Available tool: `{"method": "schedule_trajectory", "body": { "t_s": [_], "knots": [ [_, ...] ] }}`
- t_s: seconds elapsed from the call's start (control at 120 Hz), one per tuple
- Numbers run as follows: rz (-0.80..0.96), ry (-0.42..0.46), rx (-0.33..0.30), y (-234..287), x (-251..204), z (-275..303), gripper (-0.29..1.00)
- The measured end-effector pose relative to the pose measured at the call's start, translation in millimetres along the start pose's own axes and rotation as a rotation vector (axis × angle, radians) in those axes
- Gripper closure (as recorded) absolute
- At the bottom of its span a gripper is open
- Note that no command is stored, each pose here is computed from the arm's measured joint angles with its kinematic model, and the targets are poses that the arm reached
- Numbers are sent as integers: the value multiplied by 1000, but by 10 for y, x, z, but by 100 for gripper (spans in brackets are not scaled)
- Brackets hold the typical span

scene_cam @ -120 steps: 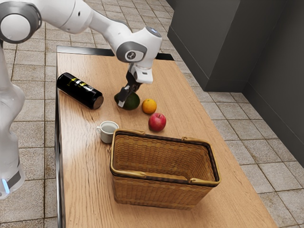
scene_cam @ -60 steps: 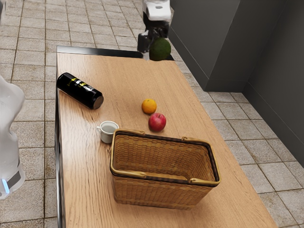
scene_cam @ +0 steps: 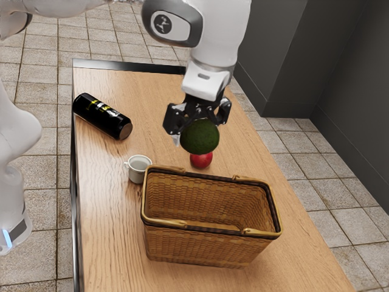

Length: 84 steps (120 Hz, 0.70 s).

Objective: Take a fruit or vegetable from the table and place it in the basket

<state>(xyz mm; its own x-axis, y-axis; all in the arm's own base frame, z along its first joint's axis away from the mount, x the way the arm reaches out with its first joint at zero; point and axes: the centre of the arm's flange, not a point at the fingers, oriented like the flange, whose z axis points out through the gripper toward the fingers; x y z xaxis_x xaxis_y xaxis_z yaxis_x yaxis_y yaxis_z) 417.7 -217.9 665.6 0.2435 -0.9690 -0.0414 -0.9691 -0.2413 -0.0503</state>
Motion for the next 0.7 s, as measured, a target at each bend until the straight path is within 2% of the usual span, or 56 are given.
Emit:
{"method": "schedule_trajectory", "body": {
  "t_s": [0.192, 0.35, 0.492, 0.7],
  "knots": [
    [19, -53, -35, 36, 443, 364, 31],
    [-17, -66, -39, -96, 497, 515, 30],
    [-27, -68, -43, -112, 527, 562, 11],
    [-56, -63, -47, -216, 442, 573, 3]
  ]
}}
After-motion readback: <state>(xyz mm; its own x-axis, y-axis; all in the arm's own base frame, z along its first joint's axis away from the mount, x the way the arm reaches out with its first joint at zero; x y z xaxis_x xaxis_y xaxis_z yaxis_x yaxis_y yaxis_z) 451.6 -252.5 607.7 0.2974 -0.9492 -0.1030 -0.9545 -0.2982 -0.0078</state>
